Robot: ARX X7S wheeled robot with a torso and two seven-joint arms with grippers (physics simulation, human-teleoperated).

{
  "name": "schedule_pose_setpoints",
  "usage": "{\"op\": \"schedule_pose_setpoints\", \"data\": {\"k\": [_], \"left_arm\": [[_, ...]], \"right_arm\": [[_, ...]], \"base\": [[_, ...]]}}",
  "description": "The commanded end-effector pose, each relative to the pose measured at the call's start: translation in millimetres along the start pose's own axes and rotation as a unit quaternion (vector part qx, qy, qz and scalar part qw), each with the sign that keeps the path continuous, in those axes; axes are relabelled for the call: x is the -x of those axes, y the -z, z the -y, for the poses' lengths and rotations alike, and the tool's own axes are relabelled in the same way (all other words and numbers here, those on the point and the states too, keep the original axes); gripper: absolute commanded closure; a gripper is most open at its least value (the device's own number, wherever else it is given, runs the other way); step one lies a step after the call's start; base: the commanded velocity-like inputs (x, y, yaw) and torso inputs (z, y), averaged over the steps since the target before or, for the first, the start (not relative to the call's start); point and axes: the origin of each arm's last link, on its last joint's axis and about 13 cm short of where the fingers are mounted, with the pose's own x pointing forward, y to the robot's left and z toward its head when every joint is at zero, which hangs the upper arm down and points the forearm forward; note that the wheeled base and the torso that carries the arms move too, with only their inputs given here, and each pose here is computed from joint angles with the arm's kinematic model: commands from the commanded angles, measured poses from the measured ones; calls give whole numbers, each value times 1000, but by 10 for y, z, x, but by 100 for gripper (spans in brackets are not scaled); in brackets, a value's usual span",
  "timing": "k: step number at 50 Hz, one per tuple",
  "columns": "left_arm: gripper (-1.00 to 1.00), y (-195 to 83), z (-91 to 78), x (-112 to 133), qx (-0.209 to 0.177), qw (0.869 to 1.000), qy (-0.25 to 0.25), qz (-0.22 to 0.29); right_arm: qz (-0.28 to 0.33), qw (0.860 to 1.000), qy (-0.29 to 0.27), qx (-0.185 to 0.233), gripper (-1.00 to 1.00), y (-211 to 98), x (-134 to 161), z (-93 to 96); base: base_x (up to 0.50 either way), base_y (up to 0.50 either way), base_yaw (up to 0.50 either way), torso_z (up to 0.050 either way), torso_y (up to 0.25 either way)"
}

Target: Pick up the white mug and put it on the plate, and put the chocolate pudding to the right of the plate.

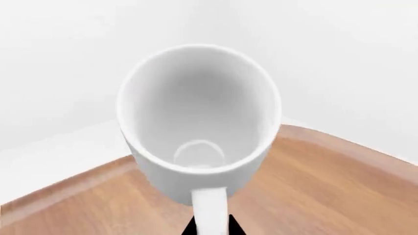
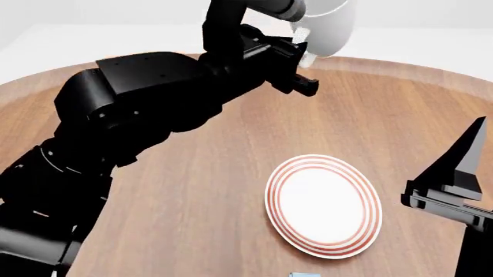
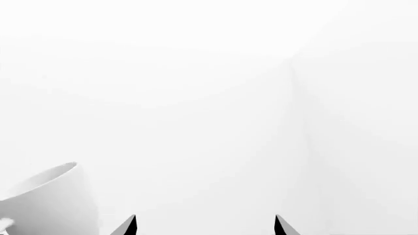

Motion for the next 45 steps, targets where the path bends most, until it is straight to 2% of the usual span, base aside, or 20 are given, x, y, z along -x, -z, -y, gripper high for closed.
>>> {"op": "schedule_pose_setpoints", "data": {"k": [1, 4, 5, 8, 11, 17, 21, 35, 39, 42, 43, 45], "left_arm": [[100, -78, -67, -179, 54, 995, 50, -63], [100, -52, -49, -229, 80, 992, 61, -74], [100, -25, -49, -259, 107, 989, 64, -82], [100, 86, -31, -314, 106, 987, 56, -111], [100, 109, -73, -357, 144, 982, 60, -111], [100, 134, -53, -371, 165, 977, 63, -117], [100, 247, -54, -418, 208, 968, 61, -125], [100, 453, -1, -514, 231, 959, 58, -155], [100, 486, 37, -514, 238, 955, 73, -159], [100, 537, 51, -520, 251, 951, 74, -164], [100, 566, 33, -534, 272, 945, 66, -167], [100, 592, 23, -546, 271, 945, 63, -170]], "right_arm": [[-1, 1000, 0, 0, -100, 6, 4, 1], [-1, 1000, 2, 0, -100, 3, 2, 6], [0, 1000, 2, 0, -100, 2, 1, 7], [-1, 1000, 2, 0, -100, 7, 4, 9], [0, 1000, 1, -1, -100, 0, 3, 10], [-1, 1000, -1, -2, -100, -9, 9, 0], [-1, 1000, -2, -2, -100, -5, 16, 6], [-2, 1000, 1, -2, -100, 3, 13, 12], [-3, 1000, 1, -2, -100, 7, 15, 9], [-4, 1000, 2, -1, -100, 6, 13, 12], [-4, 1000, 3, -1, -100, 10, 15, 14], [-4, 1000, 3, -1, -100, 13, 15, 15]], "base": [[0, 0, 0, 0, 0], [0, 0, 0, 0, 0], [0, 0, 0, 0, 0], [0, 0, 0, 0, 0], [0, 0, 0, 0, 0], [0, 0, 0, 0, 0], [0, 0, 0, 0, 0], [0, 0, 0, 0, 1], [0, 0, 0, 0, 0], [0, 0, 0, 0, 0], [0, 0, 0, 0, 0], [0, 0, 0, 0, 0]]}}
